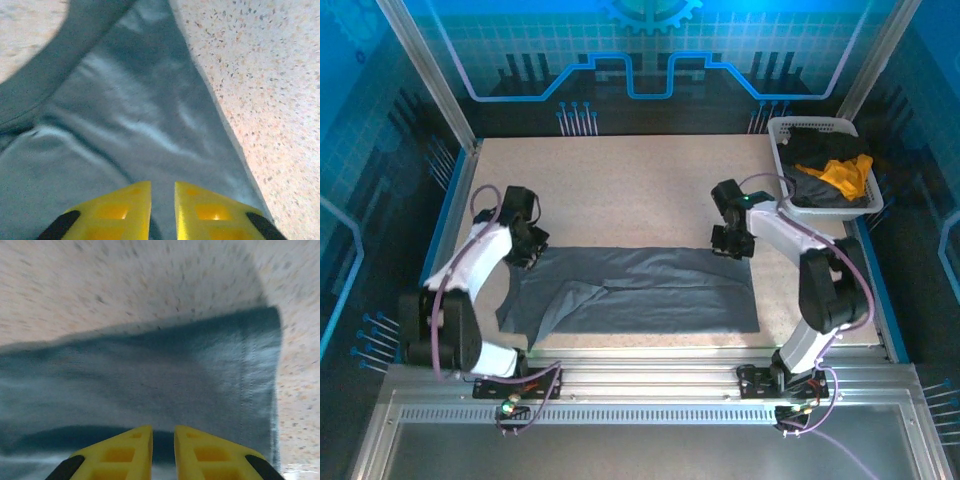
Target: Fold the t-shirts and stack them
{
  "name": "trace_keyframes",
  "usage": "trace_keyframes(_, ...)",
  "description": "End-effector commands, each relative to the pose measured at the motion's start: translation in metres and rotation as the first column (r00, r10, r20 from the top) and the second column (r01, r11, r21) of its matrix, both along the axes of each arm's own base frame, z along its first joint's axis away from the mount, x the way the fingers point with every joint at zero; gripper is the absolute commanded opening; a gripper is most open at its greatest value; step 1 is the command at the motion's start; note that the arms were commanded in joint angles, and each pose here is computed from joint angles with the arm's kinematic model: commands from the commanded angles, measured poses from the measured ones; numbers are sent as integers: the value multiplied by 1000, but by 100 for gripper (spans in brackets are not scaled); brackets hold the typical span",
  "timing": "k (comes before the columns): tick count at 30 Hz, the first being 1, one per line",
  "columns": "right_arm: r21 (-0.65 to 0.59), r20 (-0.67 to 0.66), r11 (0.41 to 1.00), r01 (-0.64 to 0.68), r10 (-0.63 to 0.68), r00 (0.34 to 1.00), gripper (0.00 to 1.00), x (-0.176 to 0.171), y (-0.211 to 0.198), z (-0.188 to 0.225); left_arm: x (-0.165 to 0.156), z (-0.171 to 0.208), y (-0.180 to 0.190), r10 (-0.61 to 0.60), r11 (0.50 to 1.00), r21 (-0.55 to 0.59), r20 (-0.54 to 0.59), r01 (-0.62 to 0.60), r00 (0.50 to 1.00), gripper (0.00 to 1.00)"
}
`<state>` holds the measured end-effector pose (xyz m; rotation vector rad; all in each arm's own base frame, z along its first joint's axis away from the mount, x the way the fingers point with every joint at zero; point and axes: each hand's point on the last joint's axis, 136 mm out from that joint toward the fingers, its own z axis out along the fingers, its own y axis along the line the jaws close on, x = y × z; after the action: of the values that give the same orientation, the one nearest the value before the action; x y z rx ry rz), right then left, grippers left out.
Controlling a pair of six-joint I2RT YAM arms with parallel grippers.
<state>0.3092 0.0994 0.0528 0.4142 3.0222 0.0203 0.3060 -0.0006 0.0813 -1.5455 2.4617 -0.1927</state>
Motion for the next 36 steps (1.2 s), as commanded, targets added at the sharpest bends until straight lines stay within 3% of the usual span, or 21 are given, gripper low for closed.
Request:
trace_keyframes(1, 22, -148, 997, 72, -68, 987, 19, -12, -6, -24, 21, -18, -1, -29, 997, -67, -36, 27, 999, 18)
trace_keyframes(7, 52, -287, 992, 115, -95, 953, 20, 12, -15, -46, 23, -62, -4, -65, 987, -154, -188, 36, 980, 14)
trace_keyframes(12, 89, -288, 980, 176, -144, 947, 21, 51, -20, -52, 48, -85, 4, -18, 975, -222, -205, -29, 979, 13)
trace_keyframes(17, 129, -236, 976, 173, -139, 962, 22, 117, -28, -60, 115, -85, 20, -59, 970, -241, -111, 30, 992, 13)
trace_keyframes(22, 115, -108, 990, 83, -71, 992, 25, 162, -28, -29, 166, -49, 30, -109, 973, -196, 53, 118, 993, 18)
trace_keyframes(25, 107, -44, 993, 48, -44, 998, 27, 157, -19, -7, 159, -16, 24, -147, 979, -126, 114, 161, 983, 24)
trace_keyframes(28, 117, -70, 992, 53, -45, 997, 27, 131, -11, -8, 141, 3, 0, -227, 965, -94, 170, 245, 959, 28)
trace_keyframes(32, 112, -128, 990, 89, -74, 989, 27, 91, -16, -23, 117, -2, -44, -323, 920, -162, 206, 358, 924, 33)
trace_keyframes(36, 86, -156, 993, 85, -70, 985, 27, 65, -29, -29, 102, -17, -61, -382, 892, -184, 180, 412, 907, 38)
